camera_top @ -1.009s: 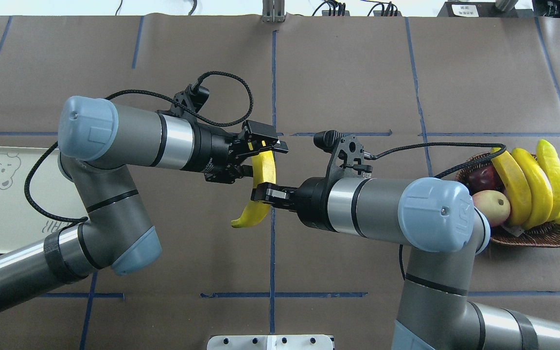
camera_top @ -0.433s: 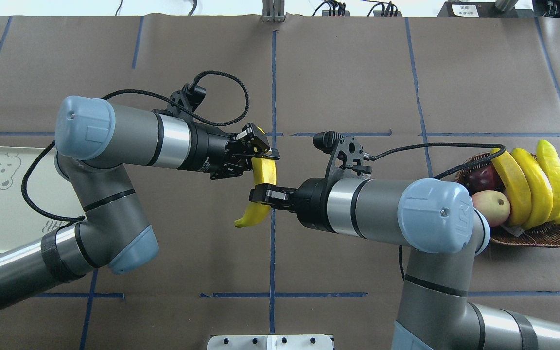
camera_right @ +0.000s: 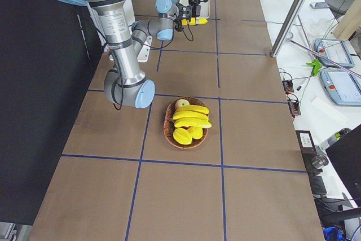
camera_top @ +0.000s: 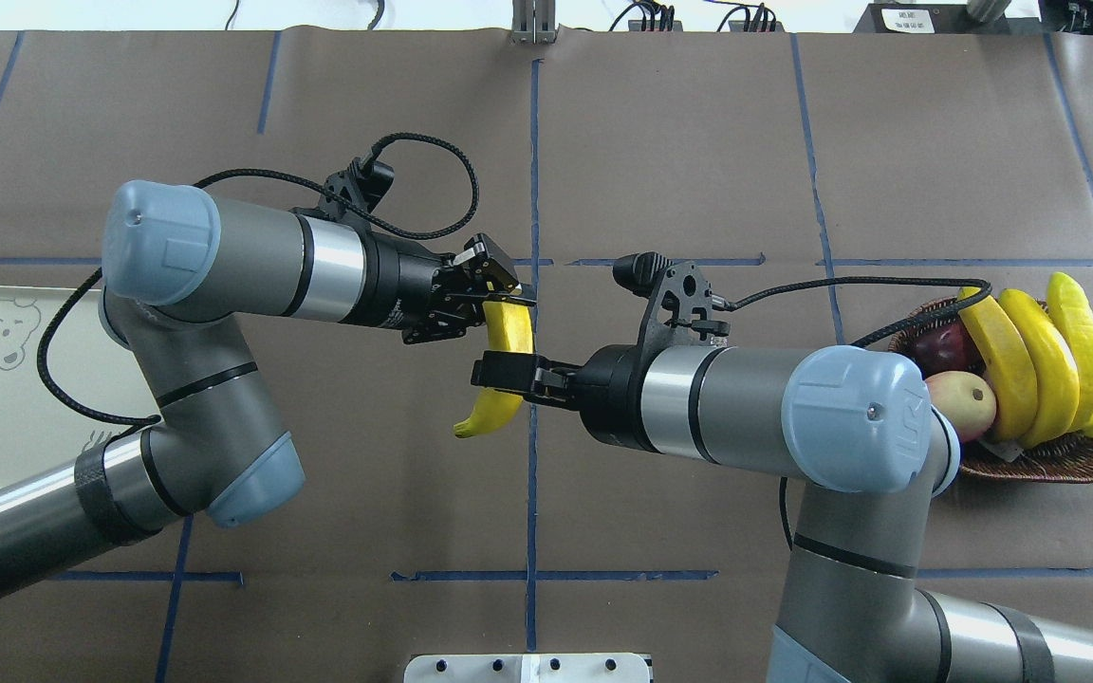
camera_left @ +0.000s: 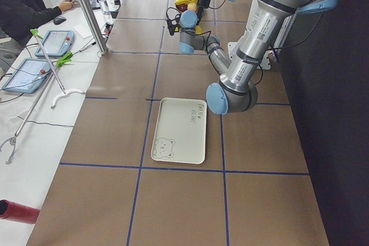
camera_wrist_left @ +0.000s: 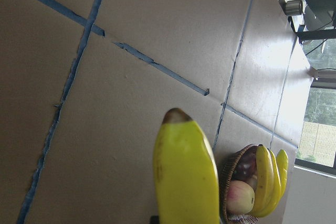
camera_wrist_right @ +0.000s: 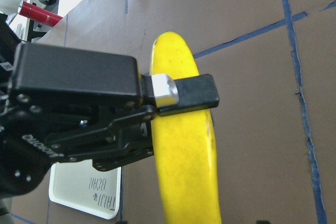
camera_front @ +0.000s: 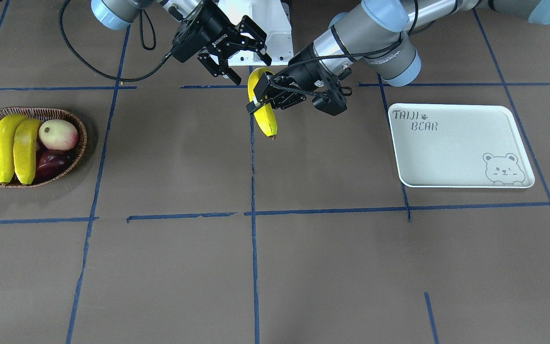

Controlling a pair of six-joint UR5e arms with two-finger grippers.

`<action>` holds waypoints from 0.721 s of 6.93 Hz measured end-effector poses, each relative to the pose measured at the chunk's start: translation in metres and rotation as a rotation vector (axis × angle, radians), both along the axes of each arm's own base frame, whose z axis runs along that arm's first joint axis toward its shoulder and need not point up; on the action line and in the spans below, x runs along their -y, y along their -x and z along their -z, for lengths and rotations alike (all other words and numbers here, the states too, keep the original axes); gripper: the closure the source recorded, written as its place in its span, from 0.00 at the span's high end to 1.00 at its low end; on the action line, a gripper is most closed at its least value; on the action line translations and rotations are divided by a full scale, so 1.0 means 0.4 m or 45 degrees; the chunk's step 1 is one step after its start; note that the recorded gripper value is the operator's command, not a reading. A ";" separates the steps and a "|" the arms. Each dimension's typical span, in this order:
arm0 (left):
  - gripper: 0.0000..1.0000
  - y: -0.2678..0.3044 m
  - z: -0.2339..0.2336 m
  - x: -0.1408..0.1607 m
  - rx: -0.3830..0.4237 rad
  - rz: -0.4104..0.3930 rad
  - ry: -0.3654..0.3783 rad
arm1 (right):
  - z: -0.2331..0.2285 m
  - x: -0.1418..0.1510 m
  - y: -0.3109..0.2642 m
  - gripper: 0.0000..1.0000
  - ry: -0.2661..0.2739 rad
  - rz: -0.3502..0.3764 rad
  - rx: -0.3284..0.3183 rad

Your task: Transfer all bananas from basket to plate

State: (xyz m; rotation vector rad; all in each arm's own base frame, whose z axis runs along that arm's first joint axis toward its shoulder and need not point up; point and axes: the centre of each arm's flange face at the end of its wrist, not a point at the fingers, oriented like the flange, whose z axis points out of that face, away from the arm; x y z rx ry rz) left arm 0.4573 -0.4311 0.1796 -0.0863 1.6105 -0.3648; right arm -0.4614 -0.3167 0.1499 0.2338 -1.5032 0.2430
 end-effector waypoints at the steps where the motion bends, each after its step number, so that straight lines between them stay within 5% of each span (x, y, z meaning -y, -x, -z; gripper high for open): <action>1: 0.00 0.016 -0.047 0.030 0.085 0.025 0.040 | 0.008 0.001 -0.018 1.00 -0.003 -0.004 0.008; 3: 0.00 0.130 -0.268 0.083 0.350 0.086 -0.036 | 0.009 0.015 -0.073 1.00 0.010 -0.032 -0.025; 5: 0.00 0.351 -0.601 0.085 0.656 0.083 -0.192 | -0.018 0.066 -0.127 1.00 0.061 -0.072 -0.197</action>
